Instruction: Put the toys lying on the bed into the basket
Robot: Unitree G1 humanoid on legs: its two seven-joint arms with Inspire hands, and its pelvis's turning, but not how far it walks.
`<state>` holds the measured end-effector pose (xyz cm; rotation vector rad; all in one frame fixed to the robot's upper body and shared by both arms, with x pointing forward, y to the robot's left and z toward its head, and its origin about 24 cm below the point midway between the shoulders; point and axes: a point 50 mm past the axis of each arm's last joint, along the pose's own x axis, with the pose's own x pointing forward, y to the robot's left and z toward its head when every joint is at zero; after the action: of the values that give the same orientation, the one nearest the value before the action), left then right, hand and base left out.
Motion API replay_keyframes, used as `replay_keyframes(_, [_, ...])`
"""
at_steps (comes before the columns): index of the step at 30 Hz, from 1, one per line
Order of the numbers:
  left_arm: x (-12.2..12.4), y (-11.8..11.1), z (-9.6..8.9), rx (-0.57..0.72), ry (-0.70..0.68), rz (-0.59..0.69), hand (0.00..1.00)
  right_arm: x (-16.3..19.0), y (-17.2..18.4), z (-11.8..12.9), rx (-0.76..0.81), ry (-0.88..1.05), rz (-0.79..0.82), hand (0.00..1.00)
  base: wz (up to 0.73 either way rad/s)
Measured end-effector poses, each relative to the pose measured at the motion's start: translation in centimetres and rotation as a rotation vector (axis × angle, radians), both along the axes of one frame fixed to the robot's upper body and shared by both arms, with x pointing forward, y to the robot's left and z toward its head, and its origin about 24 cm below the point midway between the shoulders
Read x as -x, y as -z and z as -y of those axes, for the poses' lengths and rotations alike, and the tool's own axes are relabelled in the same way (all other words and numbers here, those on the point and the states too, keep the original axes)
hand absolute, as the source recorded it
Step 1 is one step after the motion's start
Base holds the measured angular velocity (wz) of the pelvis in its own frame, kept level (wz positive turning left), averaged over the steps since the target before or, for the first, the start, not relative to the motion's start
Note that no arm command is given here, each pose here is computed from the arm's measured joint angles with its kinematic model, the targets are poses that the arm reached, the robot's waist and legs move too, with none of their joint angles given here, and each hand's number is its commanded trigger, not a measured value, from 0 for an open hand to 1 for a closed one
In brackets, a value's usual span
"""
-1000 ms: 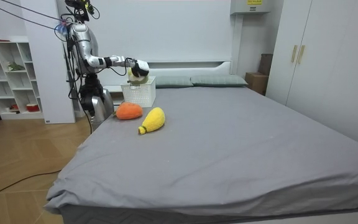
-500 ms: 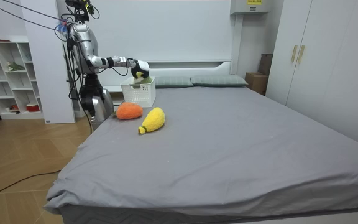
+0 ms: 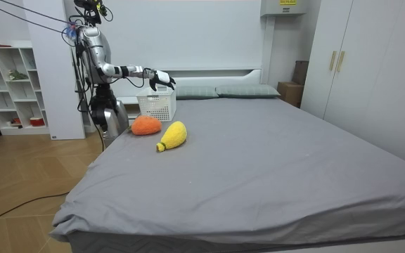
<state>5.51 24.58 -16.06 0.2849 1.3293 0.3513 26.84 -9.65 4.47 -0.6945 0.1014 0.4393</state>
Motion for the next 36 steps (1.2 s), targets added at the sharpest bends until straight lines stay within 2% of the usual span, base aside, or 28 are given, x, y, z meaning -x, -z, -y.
replay_keyframes(7, [-0.1,0.0,0.0,0.002,-0.004,0.004,0.00,0.4,1.1,0.8,-0.012,0.020,-0.022,0.00,0.00])
replay_keyframes(15, [1.2,-0.1,-0.9,-0.013,-0.088,-0.005,0.00,1.3,2.7,5.2,0.004,0.211,-0.039,0.00,-0.02])
replay_keyframes(23, [2.7,-0.1,-1.2,-0.035,-0.123,-0.024,0.00,2.7,3.8,8.2,0.029,0.326,-0.078,0.00,-0.07])
replay_keyframes(36, [2.4,-0.6,-2.6,-0.064,-0.115,-0.008,0.00,2.2,6.0,14.0,0.115,0.514,-0.176,0.00,-0.02])
